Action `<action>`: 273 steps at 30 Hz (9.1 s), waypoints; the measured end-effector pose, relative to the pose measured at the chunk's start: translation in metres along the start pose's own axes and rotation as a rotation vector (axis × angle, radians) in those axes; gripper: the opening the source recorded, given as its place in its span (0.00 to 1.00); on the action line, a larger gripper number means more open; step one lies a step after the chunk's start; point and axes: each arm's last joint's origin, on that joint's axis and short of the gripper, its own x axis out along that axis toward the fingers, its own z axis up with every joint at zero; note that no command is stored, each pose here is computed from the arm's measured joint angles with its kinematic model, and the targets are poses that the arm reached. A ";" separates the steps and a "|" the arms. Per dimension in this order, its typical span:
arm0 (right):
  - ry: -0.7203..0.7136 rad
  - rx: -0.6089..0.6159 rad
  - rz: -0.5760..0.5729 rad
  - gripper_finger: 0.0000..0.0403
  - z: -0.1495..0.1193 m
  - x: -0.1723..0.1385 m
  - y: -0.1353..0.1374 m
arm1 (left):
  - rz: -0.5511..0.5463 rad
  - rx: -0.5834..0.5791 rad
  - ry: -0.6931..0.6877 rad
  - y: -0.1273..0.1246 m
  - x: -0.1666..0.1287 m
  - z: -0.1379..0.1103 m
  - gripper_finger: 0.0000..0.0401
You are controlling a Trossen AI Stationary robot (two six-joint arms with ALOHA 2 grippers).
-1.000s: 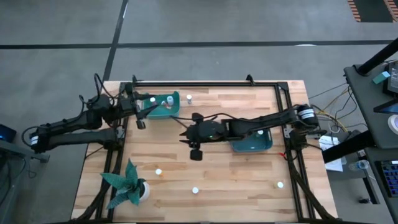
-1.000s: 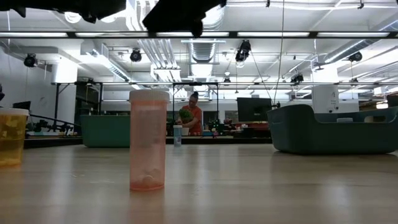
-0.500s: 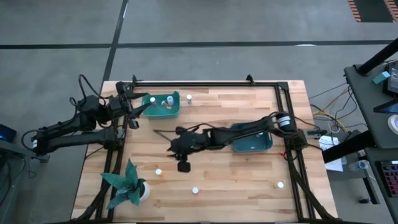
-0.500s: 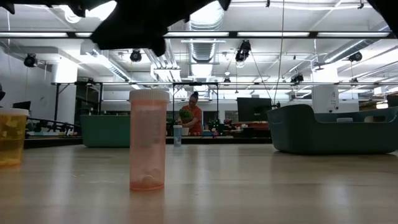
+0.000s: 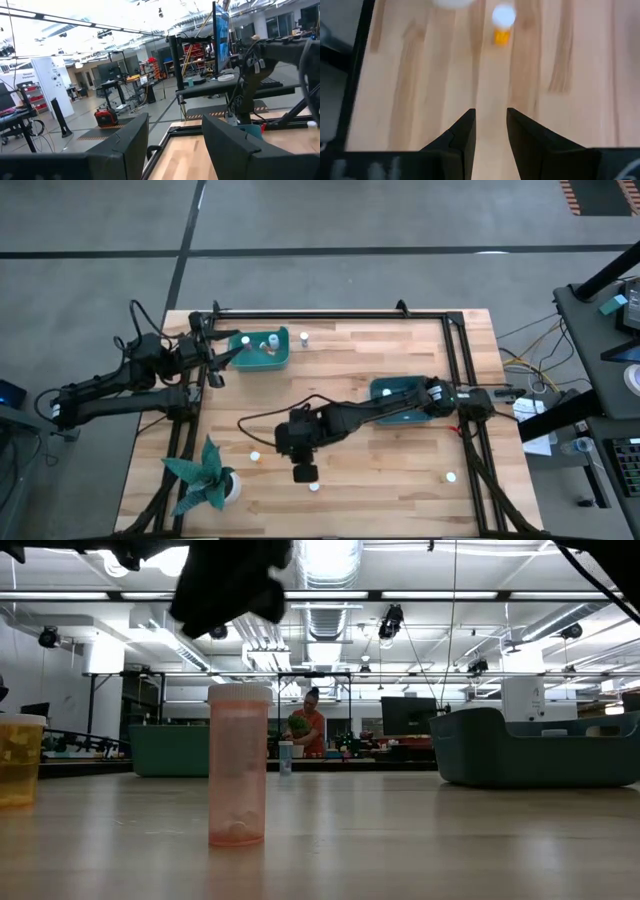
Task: Pick and place medicine bottles into bin by pill shape (circle, oval)
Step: Put the pink tablet bottle into the blue bin, then put the blue capsule bottle into the green bin
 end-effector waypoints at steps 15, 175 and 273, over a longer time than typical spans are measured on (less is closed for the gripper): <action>0.127 0.067 0.007 0.25 -0.022 -0.018 0.075 | 0.000 -0.073 0.001 0.000 0.000 0.000 0.42; 0.043 0.771 -0.455 0.28 -0.274 -0.173 -0.096 | 0.020 -0.173 -0.114 0.000 -0.031 -0.003 0.42; 0.206 0.643 -0.428 0.36 -0.274 -0.134 -0.110 | 0.019 -0.174 -0.107 0.000 -0.029 -0.004 0.42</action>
